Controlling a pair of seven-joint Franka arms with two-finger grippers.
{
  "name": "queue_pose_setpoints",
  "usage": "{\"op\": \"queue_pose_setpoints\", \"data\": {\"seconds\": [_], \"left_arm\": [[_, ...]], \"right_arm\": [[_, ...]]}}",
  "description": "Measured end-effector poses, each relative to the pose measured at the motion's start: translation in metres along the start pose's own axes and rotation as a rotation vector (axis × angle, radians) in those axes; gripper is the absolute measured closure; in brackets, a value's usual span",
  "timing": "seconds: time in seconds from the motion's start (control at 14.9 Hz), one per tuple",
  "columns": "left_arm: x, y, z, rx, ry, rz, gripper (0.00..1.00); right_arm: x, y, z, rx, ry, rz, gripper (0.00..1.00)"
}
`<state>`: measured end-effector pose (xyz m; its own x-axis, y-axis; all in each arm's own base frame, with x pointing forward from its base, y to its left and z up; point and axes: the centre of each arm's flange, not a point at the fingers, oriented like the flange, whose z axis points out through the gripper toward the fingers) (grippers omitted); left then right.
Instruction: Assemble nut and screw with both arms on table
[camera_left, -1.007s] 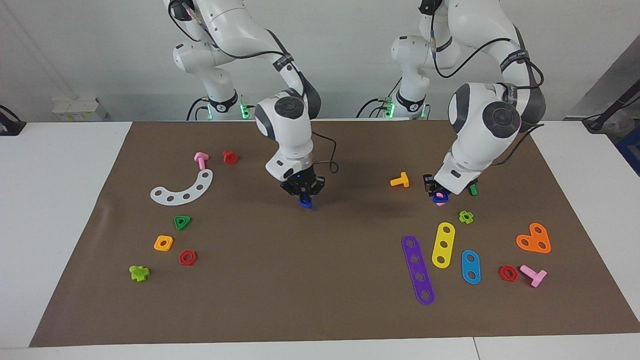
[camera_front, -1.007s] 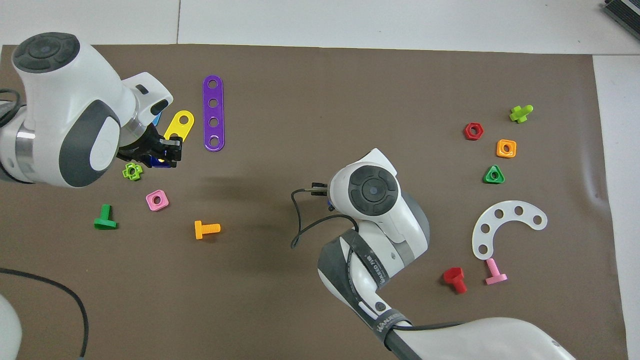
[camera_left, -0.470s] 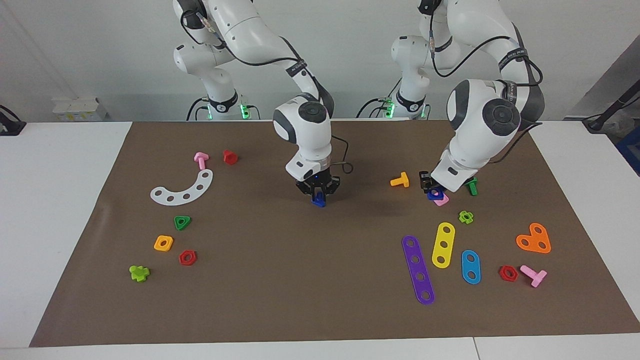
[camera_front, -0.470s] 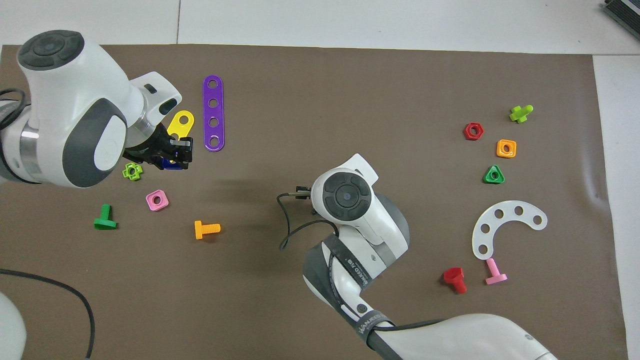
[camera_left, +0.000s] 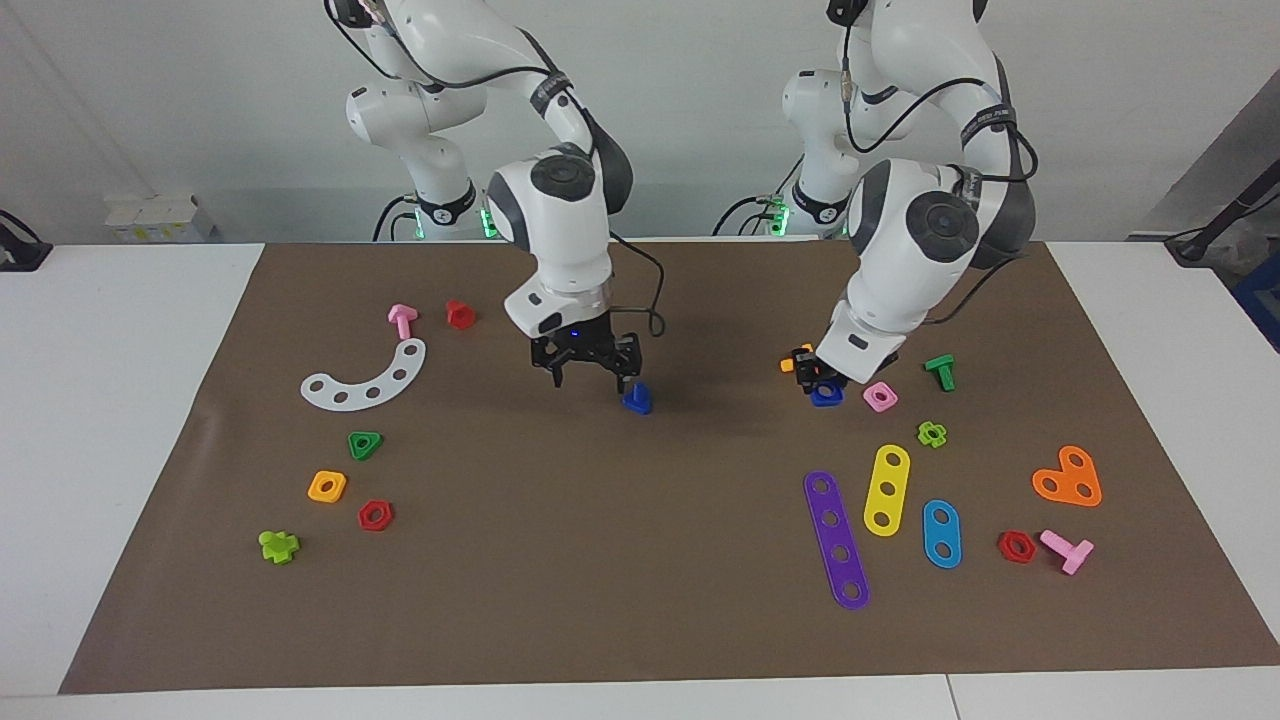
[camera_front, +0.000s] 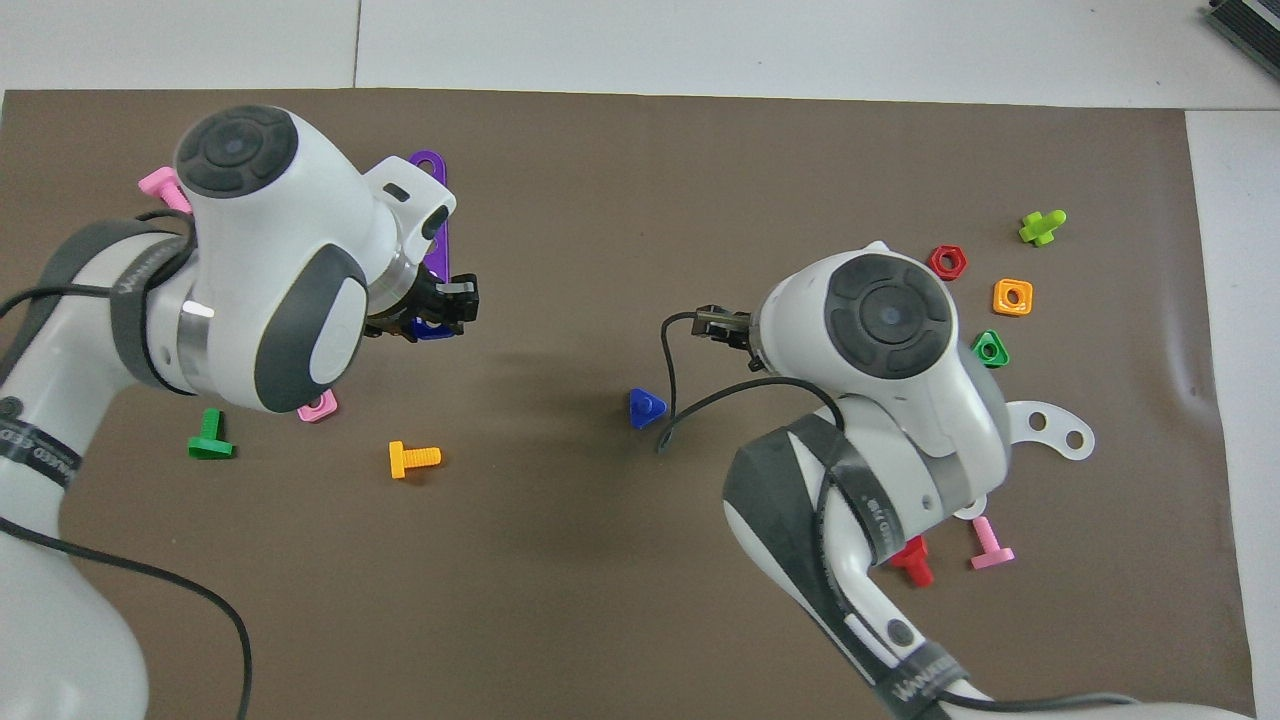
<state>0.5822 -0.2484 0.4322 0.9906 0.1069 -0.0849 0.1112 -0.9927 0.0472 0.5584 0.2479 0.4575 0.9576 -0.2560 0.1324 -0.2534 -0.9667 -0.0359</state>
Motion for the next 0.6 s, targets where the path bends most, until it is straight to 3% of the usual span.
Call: {"op": "queue_pose_setpoints", "data": {"seconds": [0.4, 0.6], "left_arm": [[-0.068, 0.102, 0.052, -0.004, 0.018, -0.042, 0.53], [-0.086, 0.143, 0.085, -0.053, 0.030, -0.095, 0.53]], "right_arm": [[0.048, 0.127, -0.062, -0.040, -0.011, 0.079, 0.00], [0.061, 0.166, -0.075, -0.018, -0.031, 0.048, 0.00]]}}
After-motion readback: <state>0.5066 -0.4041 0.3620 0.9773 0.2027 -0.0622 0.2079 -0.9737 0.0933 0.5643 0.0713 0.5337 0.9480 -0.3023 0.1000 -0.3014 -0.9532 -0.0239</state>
